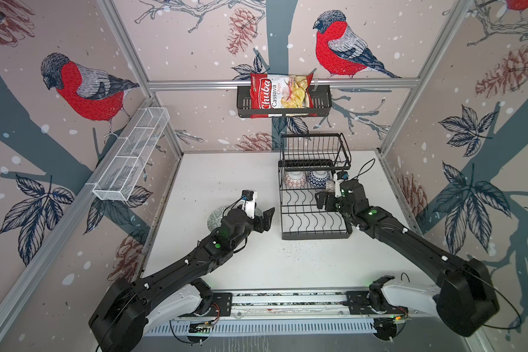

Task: Load bowls into a dish rack
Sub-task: Pick up the bowl from the center of the table.

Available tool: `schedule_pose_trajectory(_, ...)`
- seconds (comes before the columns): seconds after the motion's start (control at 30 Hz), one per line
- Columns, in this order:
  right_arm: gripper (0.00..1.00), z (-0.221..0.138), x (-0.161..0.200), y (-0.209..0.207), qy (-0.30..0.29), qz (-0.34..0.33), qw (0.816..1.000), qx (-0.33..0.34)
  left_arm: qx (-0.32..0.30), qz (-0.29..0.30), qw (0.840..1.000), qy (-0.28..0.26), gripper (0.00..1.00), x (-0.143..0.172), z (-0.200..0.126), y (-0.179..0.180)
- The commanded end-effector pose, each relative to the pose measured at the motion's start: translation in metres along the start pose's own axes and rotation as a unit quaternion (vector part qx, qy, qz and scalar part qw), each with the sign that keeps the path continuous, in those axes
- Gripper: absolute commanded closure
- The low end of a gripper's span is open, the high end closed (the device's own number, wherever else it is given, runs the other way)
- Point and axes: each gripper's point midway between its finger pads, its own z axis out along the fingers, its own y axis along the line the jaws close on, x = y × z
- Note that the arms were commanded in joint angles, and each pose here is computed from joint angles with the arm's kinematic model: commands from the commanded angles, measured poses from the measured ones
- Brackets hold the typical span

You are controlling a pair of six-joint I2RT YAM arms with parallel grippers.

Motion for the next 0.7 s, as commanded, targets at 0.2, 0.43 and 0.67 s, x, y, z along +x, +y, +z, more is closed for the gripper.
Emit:
schedule_pose_trajectory(0.2,0.0,0.001,-0.006,0.022,-0.006,-0.001,0.999,-0.05,0.001,0.023,1.0,0.007,0.17,0.002,0.004,0.0)
schedule_pose_trajectory(0.43,0.0,0.013,0.001,0.043,-0.001,-0.038,0.999,-0.027,-0.014,0.037,0.999,0.036,0.17,0.004,0.014,0.001)
schedule_pose_trajectory(0.67,0.01,0.013,-0.005,0.078,-0.032,-0.057,0.997,-0.033,-0.034,0.046,0.996,0.066,0.14,0.002,0.02,0.003)
